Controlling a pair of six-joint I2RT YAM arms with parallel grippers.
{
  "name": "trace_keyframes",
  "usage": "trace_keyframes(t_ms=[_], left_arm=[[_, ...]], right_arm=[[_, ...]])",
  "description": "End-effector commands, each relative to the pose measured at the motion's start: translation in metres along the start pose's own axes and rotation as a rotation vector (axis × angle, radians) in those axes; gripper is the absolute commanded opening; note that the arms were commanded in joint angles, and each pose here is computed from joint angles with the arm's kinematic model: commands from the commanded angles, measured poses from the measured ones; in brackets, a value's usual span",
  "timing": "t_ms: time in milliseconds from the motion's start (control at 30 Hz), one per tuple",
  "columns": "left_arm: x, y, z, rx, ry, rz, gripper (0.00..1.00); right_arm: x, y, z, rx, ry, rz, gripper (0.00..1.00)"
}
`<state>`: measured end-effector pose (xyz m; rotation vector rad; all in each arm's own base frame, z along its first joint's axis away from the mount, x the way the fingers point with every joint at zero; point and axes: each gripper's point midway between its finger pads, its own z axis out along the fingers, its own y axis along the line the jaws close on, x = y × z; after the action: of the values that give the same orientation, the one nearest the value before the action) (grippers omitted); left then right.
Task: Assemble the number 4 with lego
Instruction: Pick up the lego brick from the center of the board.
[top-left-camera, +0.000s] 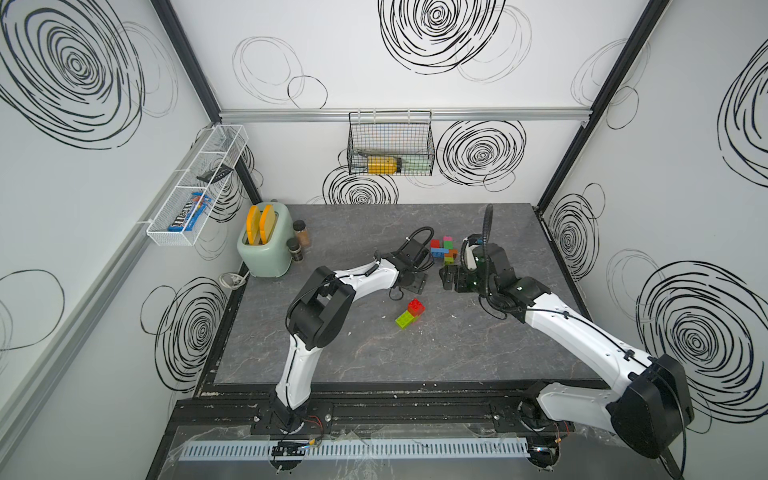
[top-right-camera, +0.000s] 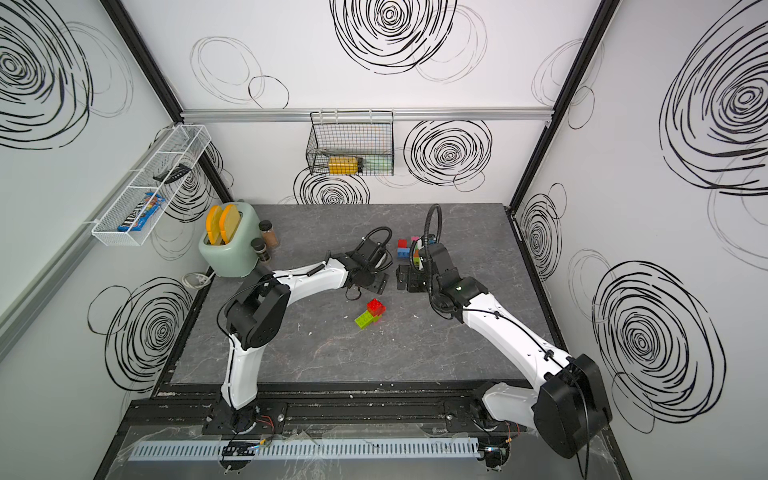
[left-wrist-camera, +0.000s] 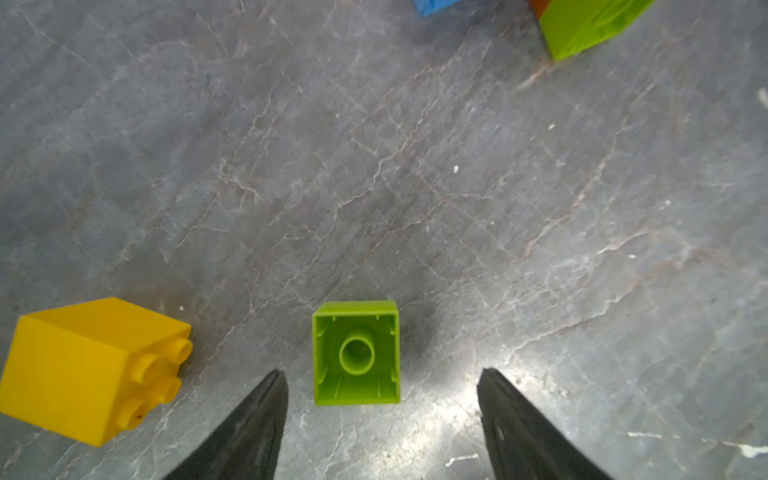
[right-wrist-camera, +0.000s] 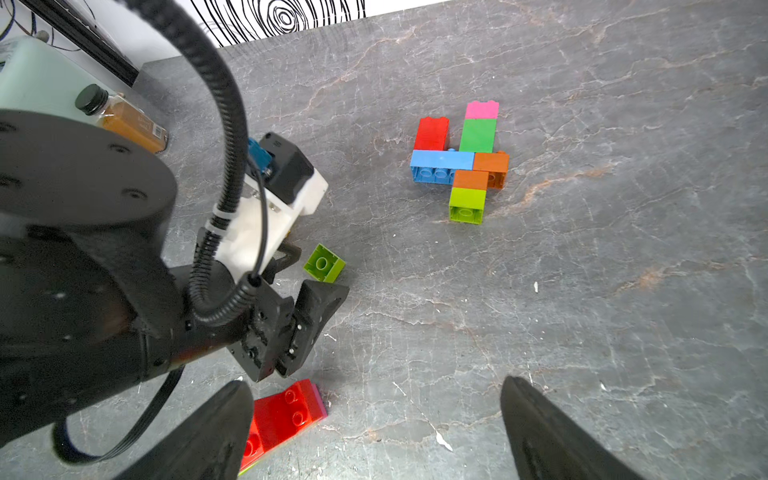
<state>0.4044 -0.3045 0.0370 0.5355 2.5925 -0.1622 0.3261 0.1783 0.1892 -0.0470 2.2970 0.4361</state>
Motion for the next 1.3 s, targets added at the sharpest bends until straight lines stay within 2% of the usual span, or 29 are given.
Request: trace_keyframes(t_ms=[0,233,367,433,633,733,833,900,1033,1167,1267], left_arm=[[-0.003,0.004,0.005,-0.027,0.005,0.007,0.71],[0.004,0.005,0.022,-0.03,0.025,0.016,0.61],[0.003,0.006,0.028,-0.033,0.028,0.02,0.47],[0.003,0.008,0.027,-0.036,0.023,0.019,0.44],[-0.013,0.014,0.008,-0.004,-0.073,0.022,0.32],[-0.032,0.016,-0.016,0.054,-0.174,0.021,0.27],[-0.051,0.016,-0.055,0.097,-0.34,0.044,0.26],[-0.058,0.011,-0.085,0.125,-0.481,0.099,0.26],[-0.058,-0.003,-0.135,0.183,-0.693,0.199,0.25],[-0.05,-0.022,-0.17,0.247,-0.81,0.3,0.25],[-0.045,-0.038,-0.184,0.292,-0.851,0.371,0.25]], right_arm=[[-0.007,0.002,-0.005,-0.019,-0.036,0.006,0.97],[-0.005,0.0,-0.006,-0.017,-0.03,0.001,0.97],[-0.002,0.0,-0.005,-0.023,-0.024,0.0,0.97],[0.001,0.002,-0.004,-0.041,-0.017,0.001,0.97],[0.008,0.002,0.0,-0.126,0.012,0.026,0.97],[0.01,0.001,0.001,-0.181,0.036,0.023,0.97],[0.011,0.006,0.0,-0.272,0.073,0.034,0.97],[0.009,0.02,-0.004,-0.378,0.103,0.031,0.97],[0.004,0.053,-0.014,-0.567,0.164,0.03,0.99],[-0.003,0.08,-0.028,-0.736,0.2,0.036,1.0],[-0.004,0.091,-0.034,-0.81,0.229,0.042,0.97]])
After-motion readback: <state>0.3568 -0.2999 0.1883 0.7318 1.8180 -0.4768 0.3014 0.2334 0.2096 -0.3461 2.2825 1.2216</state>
